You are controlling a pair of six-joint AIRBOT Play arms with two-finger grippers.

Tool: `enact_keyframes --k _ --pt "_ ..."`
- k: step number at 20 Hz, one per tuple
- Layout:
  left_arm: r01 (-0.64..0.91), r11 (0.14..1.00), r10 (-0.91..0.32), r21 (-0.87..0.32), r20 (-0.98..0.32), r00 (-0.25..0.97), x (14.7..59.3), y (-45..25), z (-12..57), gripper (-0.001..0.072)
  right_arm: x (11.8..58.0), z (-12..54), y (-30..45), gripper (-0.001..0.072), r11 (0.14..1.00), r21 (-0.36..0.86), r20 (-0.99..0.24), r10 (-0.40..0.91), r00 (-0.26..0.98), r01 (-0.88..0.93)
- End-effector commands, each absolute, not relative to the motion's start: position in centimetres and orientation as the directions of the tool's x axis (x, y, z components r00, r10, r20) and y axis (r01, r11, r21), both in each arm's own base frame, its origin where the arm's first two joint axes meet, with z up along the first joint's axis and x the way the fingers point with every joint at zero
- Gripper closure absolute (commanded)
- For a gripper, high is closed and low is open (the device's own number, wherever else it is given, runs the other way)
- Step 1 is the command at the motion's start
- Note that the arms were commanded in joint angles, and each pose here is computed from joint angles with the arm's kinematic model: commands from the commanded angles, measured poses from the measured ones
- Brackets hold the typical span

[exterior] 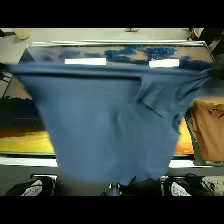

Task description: Fold the shirts.

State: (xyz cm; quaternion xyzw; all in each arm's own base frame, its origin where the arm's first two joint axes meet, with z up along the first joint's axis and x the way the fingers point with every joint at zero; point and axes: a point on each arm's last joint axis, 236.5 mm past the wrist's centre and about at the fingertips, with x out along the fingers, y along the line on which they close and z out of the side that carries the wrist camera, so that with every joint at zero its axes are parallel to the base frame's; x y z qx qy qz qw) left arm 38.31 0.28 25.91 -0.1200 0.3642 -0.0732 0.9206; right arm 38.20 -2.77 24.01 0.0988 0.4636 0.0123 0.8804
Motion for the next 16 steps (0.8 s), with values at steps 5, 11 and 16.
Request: enact_keyframes --k 5,11,16 --pt "-0.128 0.93 -0.252 -0.345 -0.851 0.461 48.8 1.6 3.5 0.0684 51.3 2.9 1.5 0.0686 0.948 0.291 -0.911 0.233 0.341 0.129" --pt "-0.173 0.89 -0.294 -0.421 -0.823 0.487 54.1 1.4 -1.3 0.0683 57.1 -0.9 2.6 0.0686 0.897 0.378 -0.849 0.237 0.472 0.229" --pt "-0.06 0.915 -0.353 -0.398 -0.864 0.359 50.6 1.3 0.0 0.0683 49.1 -0.8 2.1 0.0686 0.955 0.255 -0.956 0.225 0.186 0.154"
